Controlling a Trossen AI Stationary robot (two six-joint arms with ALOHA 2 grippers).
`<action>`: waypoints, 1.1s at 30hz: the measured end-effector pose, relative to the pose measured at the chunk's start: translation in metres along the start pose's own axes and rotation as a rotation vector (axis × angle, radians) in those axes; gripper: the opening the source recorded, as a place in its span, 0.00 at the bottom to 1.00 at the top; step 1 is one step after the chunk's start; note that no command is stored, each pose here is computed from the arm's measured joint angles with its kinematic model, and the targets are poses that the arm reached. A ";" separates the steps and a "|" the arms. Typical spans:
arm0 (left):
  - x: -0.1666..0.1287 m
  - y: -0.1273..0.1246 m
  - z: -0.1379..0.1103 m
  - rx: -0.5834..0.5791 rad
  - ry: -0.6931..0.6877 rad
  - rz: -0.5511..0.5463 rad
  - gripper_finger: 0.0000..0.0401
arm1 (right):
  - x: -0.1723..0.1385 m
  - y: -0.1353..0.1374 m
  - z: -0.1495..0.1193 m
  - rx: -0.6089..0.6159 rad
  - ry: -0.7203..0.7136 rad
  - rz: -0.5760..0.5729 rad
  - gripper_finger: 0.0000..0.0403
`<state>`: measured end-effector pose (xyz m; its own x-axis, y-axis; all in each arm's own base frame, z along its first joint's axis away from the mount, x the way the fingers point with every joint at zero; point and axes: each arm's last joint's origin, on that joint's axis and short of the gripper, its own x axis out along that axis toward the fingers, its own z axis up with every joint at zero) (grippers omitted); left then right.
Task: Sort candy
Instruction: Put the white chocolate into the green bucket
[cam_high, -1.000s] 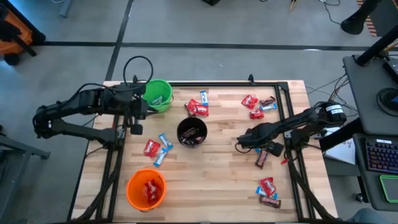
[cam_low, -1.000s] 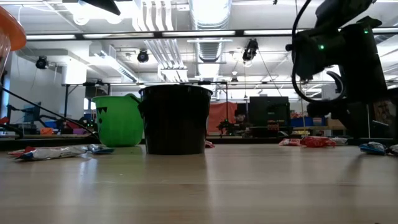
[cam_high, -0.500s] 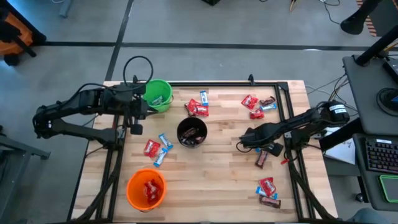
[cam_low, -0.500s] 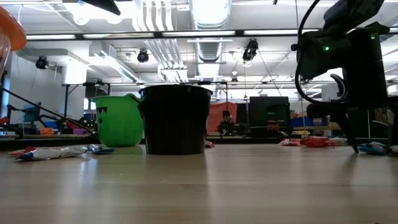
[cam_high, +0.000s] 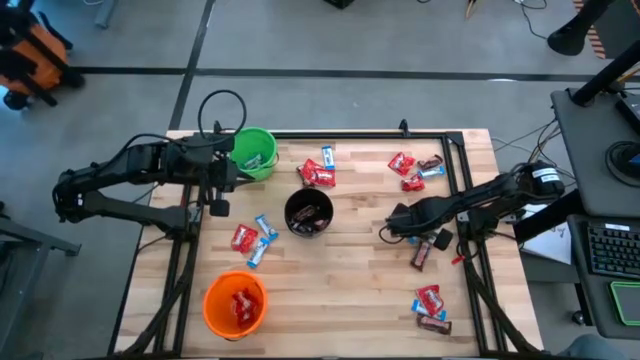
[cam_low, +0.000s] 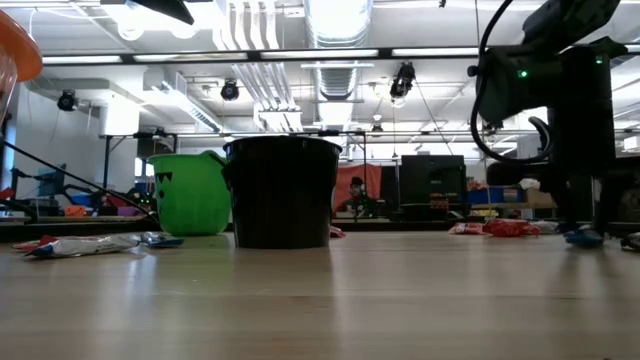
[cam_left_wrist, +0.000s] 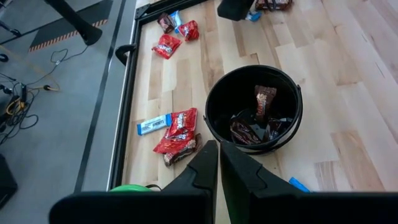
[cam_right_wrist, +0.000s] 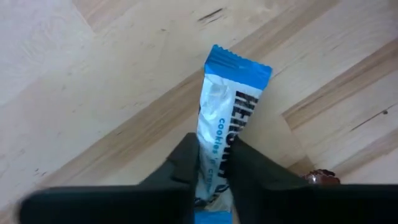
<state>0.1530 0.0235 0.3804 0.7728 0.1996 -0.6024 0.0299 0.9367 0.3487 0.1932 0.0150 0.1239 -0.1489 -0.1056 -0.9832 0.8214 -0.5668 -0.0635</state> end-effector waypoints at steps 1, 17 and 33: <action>0.000 0.000 0.000 0.000 0.000 0.000 0.00 | 0.000 0.000 0.000 0.000 0.000 0.001 0.08; 0.000 0.000 0.000 0.003 0.000 0.000 0.00 | -0.024 0.012 -0.007 -0.086 0.055 0.116 0.03; 0.001 0.001 0.003 -0.070 -0.032 0.013 0.01 | -0.097 0.048 -0.026 -0.468 0.030 0.378 0.03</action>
<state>0.1556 0.0240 0.3829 0.7925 0.2041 -0.5747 -0.0241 0.9521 0.3048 0.2617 0.0192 0.2115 0.2110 -0.2025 -0.9563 0.9705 -0.0735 0.2297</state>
